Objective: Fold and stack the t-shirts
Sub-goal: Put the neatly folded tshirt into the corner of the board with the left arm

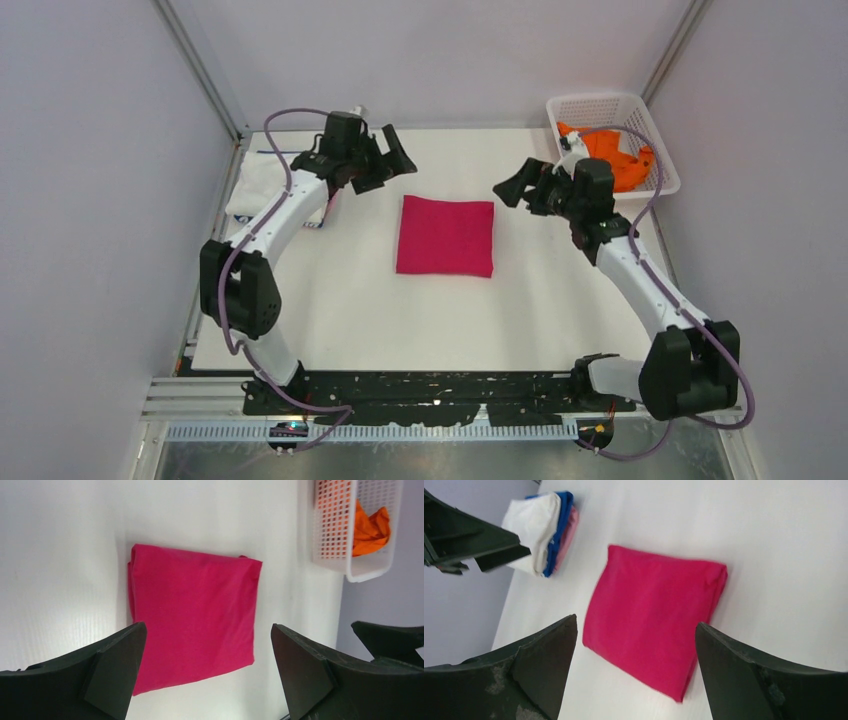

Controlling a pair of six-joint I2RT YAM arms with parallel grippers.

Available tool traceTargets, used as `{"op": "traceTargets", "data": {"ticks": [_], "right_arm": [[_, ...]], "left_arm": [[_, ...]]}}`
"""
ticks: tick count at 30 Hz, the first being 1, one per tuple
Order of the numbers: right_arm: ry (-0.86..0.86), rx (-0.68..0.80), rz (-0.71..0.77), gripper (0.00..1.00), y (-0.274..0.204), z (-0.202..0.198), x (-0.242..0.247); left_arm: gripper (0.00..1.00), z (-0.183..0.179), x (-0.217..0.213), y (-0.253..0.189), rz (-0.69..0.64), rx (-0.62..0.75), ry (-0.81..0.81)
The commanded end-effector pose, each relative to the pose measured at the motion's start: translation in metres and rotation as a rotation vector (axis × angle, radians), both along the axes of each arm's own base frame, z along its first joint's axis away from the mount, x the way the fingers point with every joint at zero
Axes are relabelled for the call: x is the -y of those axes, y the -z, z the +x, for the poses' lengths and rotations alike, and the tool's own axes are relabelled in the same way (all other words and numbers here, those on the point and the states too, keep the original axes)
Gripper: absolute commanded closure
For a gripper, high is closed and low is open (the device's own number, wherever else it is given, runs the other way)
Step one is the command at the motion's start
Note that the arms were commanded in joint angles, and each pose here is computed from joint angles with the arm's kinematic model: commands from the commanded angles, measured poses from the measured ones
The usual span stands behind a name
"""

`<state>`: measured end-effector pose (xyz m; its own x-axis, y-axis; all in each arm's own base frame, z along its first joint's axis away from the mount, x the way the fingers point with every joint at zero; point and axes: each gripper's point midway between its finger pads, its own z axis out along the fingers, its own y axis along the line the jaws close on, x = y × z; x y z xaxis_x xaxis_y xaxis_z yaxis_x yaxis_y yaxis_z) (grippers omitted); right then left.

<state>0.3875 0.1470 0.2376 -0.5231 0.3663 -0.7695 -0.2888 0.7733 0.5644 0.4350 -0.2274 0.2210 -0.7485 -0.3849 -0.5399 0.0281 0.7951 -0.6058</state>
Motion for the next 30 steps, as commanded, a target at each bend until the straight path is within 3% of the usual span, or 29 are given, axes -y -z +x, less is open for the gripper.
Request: {"op": "traceTargets", "data": {"ticks": [1, 7, 13, 27, 30], "right_arm": [[0.089, -0.082, -0.103, 0.05, 0.043, -0.044, 0.027], [0.202, -0.055, -0.204, 0.05, 0.047, -0.095, 0.061], [0.251, -0.013, -0.251, 0.05, 0.037, -0.124, 0.078], [0.183, 0.028, -0.237, 0.05, 0.037, -0.131, 0.068], [0.176, 0.022, -0.236, 0.05, 0.039, -0.130, 0.067]], "left_arm": [[0.00, -0.018, -0.016, 0.055, 0.159, -0.099, 0.049], [0.01, -0.026, -0.012, 0.098, 0.241, -0.182, 0.127], [0.08, -0.032, 0.004, 0.138, 0.271, -0.274, 0.181], [0.26, -0.049, 0.039, 0.173, 0.264, -0.359, 0.248], [0.37, -0.052, 0.046, 0.174, 0.263, -0.363, 0.255]]}}
